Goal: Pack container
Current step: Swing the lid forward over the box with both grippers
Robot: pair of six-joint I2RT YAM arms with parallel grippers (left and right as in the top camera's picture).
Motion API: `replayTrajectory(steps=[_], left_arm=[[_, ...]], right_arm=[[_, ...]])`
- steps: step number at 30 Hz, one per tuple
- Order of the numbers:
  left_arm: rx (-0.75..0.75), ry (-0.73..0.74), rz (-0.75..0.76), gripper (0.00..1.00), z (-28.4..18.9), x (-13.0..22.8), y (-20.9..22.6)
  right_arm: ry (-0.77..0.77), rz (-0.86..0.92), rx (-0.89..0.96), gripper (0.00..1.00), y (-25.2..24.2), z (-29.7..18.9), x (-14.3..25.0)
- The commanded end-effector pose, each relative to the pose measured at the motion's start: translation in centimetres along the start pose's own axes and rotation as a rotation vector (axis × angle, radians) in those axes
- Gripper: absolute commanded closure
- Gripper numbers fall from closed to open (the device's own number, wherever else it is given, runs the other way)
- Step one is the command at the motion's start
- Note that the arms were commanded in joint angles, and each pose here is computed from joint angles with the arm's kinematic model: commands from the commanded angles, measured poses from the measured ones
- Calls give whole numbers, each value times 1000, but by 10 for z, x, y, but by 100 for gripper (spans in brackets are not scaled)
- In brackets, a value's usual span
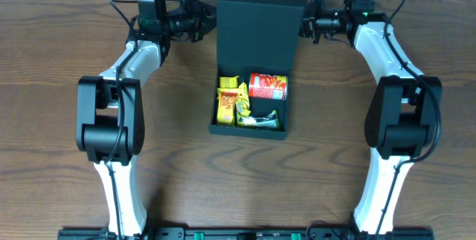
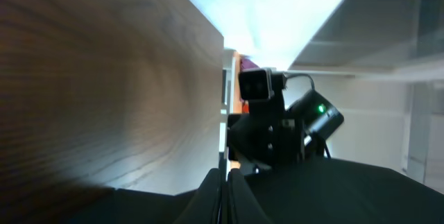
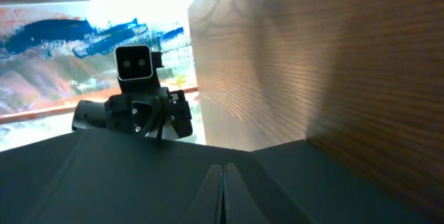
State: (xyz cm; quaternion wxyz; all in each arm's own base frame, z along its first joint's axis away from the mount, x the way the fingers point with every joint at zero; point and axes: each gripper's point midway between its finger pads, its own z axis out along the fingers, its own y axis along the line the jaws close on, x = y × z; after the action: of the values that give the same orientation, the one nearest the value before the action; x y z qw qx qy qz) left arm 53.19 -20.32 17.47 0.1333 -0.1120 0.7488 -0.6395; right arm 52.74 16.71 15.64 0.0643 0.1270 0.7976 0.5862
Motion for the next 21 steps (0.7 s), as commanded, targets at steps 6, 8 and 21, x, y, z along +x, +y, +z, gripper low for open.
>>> replayTrajectory(steps=[6, 8, 21], left_arm=[[74, 120, 60, 94, -4, 16, -17], [84, 149, 61, 94, -6, 21, -18], [183, 322, 171, 94, -37, 40, -35]], right_arm=[[69, 26, -68, 98, 17, -1, 10], [92, 52, -86, 98, 20, -2, 14], [241, 43, -213, 98, 42, -7, 39]])
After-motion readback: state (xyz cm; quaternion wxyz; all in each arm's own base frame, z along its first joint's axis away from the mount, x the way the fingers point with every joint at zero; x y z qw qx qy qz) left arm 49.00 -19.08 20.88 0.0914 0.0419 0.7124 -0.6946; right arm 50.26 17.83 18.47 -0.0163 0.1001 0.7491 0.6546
